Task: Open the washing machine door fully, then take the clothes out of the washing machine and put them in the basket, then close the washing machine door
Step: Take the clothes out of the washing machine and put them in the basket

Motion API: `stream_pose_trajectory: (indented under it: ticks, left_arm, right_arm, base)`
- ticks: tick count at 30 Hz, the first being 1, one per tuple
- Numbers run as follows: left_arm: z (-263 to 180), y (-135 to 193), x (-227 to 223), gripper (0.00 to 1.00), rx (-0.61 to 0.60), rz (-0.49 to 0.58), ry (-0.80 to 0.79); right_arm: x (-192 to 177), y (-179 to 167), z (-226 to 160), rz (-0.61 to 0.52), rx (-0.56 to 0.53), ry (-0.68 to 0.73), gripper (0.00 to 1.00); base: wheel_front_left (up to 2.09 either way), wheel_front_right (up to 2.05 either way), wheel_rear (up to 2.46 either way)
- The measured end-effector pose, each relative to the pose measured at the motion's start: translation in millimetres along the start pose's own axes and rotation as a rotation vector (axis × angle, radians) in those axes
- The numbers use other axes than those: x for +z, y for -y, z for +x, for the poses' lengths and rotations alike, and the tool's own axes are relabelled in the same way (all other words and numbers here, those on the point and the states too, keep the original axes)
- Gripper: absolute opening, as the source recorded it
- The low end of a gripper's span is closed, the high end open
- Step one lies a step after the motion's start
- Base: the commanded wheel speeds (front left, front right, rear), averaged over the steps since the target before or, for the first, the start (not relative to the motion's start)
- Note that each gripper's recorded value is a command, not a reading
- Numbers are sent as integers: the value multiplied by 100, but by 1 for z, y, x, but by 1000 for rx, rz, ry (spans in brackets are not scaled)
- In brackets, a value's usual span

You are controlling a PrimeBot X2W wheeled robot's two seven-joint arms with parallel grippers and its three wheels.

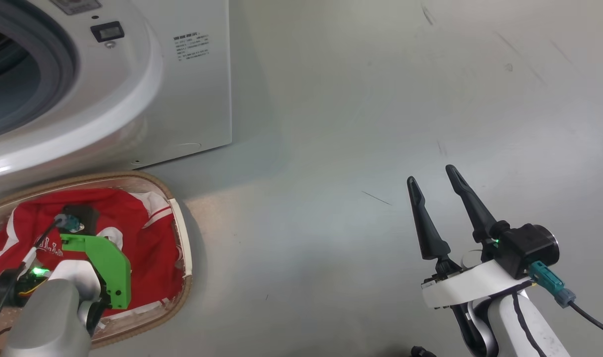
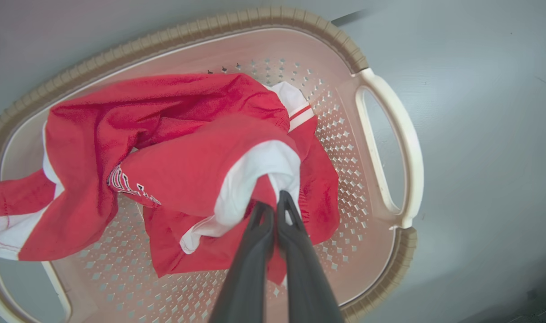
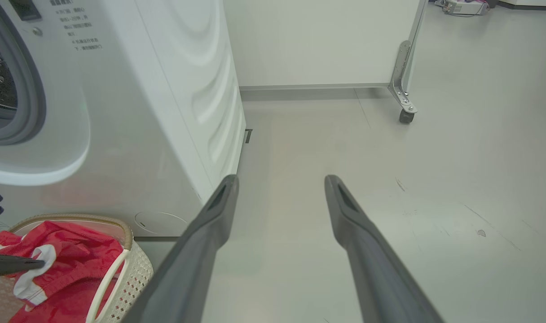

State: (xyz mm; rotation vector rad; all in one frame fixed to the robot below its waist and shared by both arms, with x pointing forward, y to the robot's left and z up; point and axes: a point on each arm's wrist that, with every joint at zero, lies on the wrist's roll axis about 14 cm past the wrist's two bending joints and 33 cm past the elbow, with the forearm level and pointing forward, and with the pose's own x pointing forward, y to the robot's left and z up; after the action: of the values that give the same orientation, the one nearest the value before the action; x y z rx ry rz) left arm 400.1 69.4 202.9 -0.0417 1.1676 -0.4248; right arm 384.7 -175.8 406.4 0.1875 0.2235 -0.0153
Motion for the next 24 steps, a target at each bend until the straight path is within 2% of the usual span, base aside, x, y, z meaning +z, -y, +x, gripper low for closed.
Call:
stream_pose_trajectory:
  ticks: [5, 11, 12, 13, 14, 24]
  left_arm:
    - [15, 6, -5, 0, -14, 59, -48]
    - [28, 11, -19, 0, -24, 50, -100]
    - [29, 11, -19, 34, -18, 45, -99]
    - [30, 10, -19, 80, -15, 44, -98]
    - [31, 10, -20, 100, -14, 45, -102]
    - [21, 10, -10, 100, -3, 22, -33]
  right_arm:
    - [-5, 7, 3, -7, -20, -15, 100]
    - [-8, 18, 4, -18, -56, -28, 100]
    - [-9, 20, 4, -20, -59, -29, 100]
    - [-9, 20, 4, -21, -62, -31, 100]
    - [-9, 22, 4, -22, -70, -31, 100]
    - [0, 17, 8, -17, -54, 1, 100]
  base:
    - [0, 0, 0]
    - [0, 0, 0]
    - [0, 0, 0]
    - [0, 0, 0]
    - [0, 0, 0]
    - [0, 0, 0]
